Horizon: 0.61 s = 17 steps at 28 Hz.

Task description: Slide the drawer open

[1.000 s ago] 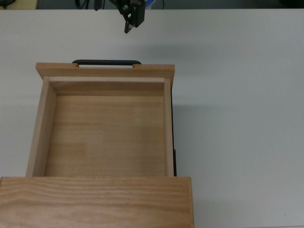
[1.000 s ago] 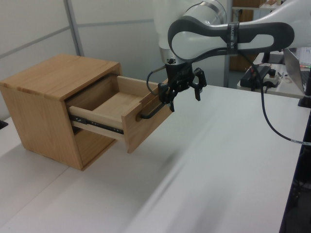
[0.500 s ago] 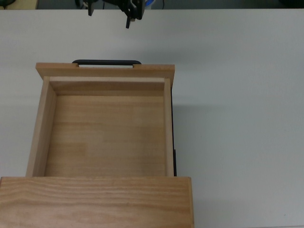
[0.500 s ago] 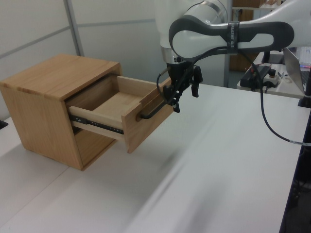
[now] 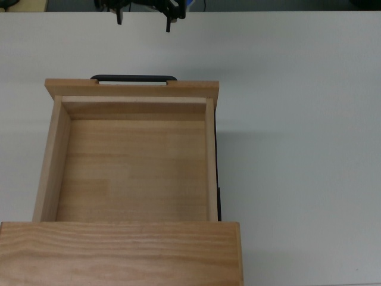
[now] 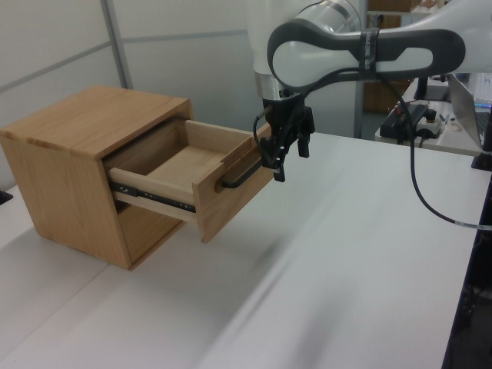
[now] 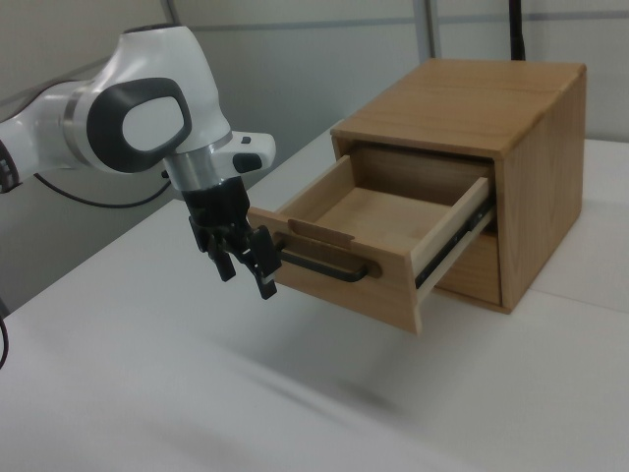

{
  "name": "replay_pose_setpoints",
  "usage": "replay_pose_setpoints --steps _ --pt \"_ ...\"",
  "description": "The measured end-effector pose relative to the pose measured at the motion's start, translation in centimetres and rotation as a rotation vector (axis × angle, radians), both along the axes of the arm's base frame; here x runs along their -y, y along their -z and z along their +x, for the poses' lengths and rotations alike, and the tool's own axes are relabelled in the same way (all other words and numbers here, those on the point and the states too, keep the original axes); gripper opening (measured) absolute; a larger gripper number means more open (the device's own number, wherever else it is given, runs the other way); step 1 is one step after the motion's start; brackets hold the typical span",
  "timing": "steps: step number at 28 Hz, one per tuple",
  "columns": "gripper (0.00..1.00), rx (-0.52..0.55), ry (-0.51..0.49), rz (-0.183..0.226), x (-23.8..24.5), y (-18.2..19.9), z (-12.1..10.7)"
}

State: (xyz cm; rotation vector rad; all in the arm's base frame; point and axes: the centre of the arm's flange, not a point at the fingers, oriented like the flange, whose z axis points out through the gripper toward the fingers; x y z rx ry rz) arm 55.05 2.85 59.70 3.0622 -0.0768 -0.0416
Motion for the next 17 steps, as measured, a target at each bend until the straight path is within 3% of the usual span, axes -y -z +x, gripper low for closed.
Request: replay_pose_setpoints --steps 5,17 --pt "1.00 0.000 -0.016 0.036 0.9 -0.2 0.1" --pt "1.00 0.000 -0.024 0.040 1.2 -0.2 0.1"
